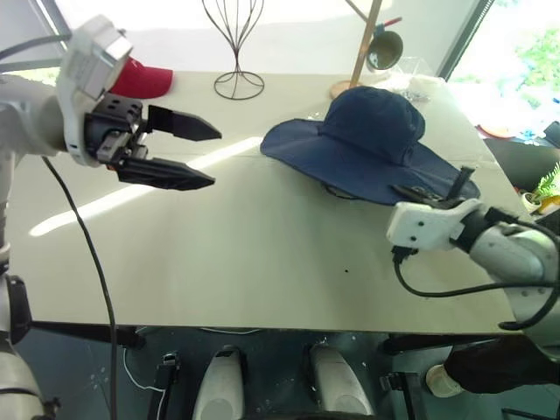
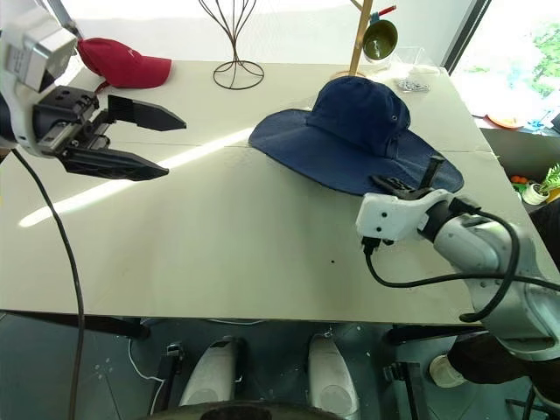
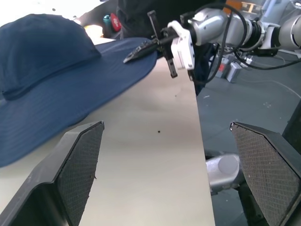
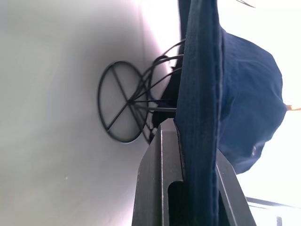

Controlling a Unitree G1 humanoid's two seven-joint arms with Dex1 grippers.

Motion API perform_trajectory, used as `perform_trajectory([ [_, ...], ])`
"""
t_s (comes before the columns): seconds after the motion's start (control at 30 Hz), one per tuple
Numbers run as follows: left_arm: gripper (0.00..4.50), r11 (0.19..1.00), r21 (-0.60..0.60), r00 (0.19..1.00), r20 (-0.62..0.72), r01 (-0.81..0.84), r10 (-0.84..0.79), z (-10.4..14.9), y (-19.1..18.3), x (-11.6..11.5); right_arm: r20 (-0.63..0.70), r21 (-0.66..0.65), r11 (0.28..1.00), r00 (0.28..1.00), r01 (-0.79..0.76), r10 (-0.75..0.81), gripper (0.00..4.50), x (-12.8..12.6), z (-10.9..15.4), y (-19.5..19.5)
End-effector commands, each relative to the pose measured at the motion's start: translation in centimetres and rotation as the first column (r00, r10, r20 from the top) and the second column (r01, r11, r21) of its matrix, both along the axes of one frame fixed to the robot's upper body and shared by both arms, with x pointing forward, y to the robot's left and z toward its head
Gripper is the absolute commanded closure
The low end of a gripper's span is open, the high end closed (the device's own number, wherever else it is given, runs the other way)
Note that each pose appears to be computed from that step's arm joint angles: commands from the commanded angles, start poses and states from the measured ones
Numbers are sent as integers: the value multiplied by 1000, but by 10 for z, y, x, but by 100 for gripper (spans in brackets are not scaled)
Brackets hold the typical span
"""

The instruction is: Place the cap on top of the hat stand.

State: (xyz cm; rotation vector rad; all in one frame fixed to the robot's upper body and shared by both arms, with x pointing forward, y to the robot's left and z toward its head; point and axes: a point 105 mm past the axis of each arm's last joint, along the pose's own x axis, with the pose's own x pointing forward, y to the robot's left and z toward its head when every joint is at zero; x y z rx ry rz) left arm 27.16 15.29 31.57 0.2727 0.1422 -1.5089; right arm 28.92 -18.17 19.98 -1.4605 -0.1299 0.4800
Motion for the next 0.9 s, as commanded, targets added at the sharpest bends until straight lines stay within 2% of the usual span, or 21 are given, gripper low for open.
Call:
perform_trajectory([
  [0.03, 0, 1000, -12, 999, 48, -5, 6, 9, 2, -2, 70, -107, 993, 996, -46, 53, 447, 0, -12, 8],
  [0.17, 0, 1000, -14, 999, 49, -8, 9, 11, 1, -2, 95, -160, 986, 993, -47, 63, 447, 4, -29, 8],
  [0.37, 0, 1000, -11, 998, 55, -13, 13, 13, 1, -1, 131, -136, 991, 991, 13, 5, 447, 17, -39, 1],
  [0.67, 0, 1000, -17, 998, 58, -23, 24, 14, -1, -1, 178, -163, 986, 984, 37, -8, 447, 21, -33, -5],
  [0.7, 0, 1000, -18, 998, 59, -24, 25, 14, -1, -1, 163, -140, 989, 986, 39, -16, 389, 21, -33, -6],
  [0.73, 0, 1000, -20, 998, 60, -25, 26, 14, -1, -1, 160, -134, 990, 987, 40, -19, 355, 20, -33, -6],
  [0.83, 0, 999, -23, 998, 62, -25, 26, 14, -1, -1, 166, -139, 989, 986, 42, -19, 212, 20, -31, -5],
  [0.9, 0, 999, -26, 998, 63, -24, 26, 14, -1, 0, 156, -149, 988, 988, 47, -23, 98, 18, -33, -7],
])
